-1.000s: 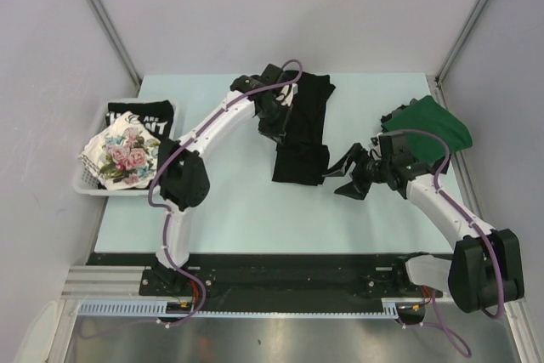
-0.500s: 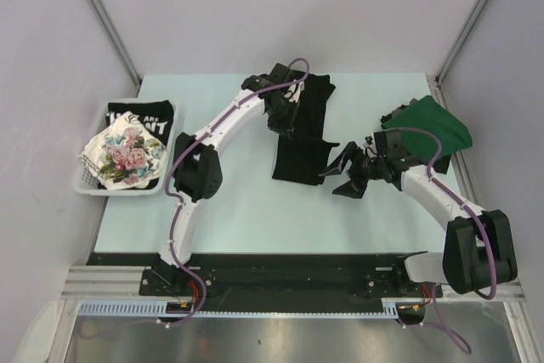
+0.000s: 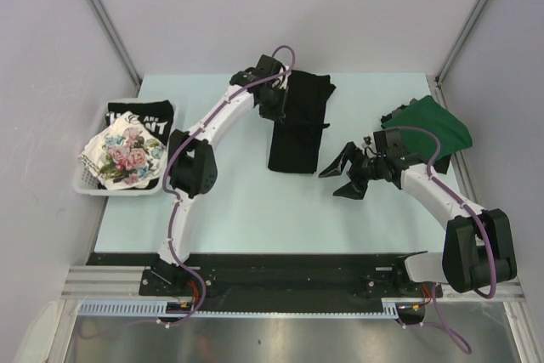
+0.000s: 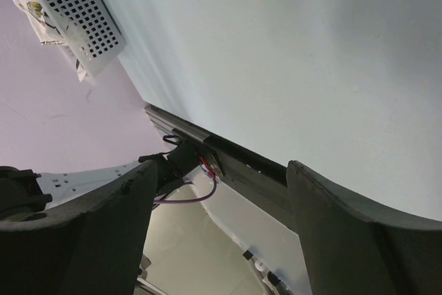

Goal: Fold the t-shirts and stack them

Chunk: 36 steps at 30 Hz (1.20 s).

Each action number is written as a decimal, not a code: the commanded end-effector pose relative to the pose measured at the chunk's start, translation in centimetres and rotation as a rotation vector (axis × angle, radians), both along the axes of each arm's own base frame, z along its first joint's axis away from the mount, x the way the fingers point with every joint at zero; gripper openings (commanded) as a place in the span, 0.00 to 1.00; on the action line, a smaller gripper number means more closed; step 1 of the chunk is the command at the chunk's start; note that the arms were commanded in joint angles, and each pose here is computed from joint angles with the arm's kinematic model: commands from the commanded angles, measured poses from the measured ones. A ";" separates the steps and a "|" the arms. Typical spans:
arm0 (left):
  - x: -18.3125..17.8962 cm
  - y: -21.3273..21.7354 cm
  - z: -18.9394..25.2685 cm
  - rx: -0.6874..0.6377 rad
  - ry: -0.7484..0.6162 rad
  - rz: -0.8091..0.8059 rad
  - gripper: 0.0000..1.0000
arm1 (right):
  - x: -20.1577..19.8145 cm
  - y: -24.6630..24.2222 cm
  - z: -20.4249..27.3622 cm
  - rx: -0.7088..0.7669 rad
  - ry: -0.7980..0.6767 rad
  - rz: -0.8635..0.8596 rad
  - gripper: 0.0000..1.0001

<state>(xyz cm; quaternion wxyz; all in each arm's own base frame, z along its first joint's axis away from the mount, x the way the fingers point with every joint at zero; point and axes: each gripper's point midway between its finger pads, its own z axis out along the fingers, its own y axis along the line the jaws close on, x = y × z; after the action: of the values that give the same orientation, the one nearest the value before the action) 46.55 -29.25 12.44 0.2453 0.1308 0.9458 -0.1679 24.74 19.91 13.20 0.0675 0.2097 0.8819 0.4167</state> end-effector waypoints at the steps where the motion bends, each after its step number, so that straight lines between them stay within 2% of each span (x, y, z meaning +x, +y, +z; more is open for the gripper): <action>1: 1.6 -1.2 0.5 -0.054 -0.059 -0.006 0.00 | 0.4 0.4 1.2 0.019 -0.024 0.025 0.81; 15: 2.7 -2.0 -3.1 -0.056 -0.042 -0.013 0.00 | 0.2 0.1 0.8 0.014 -0.005 0.030 0.85; 18: 3.1 -2.1 -4.0 -0.056 -0.043 -0.005 0.00 | 0.0 -0.1 0.6 0.011 0.005 0.033 0.88; 20: 3.4 -2.2 -4.6 -0.056 -0.045 -0.003 0.00 | -0.1 -0.2 0.5 0.008 0.012 0.035 0.99; 29: 4.5 -1.2 -6.5 -0.031 -0.044 0.050 0.01 | -0.2 -0.6 0.3 0.004 0.019 0.040 1.00; 31: 4.6 -0.9 -6.4 -0.027 -0.045 0.062 0.04 | -0.2 -0.8 0.3 -0.003 0.016 0.035 1.00; 32: 4.8 -0.5 -6.4 -0.010 -0.050 0.083 0.10 | -0.2 -0.9 0.3 -0.004 0.015 0.035 1.00; 34: 4.7 -0.2 -6.0 -0.004 -0.059 0.089 0.12 | -0.1 -1.0 0.1 -0.005 0.023 0.032 1.00; 36: 4.8 0.2 -5.6 0.007 -0.073 0.104 0.20 | 0.0 -1.0 0.0 0.000 0.021 0.033 1.00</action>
<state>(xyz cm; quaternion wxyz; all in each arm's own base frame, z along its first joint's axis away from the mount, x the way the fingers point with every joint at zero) 49.84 -30.20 5.02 0.2503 0.1117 0.9480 -0.1615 24.09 18.69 11.92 0.0453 0.2127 0.8902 0.4003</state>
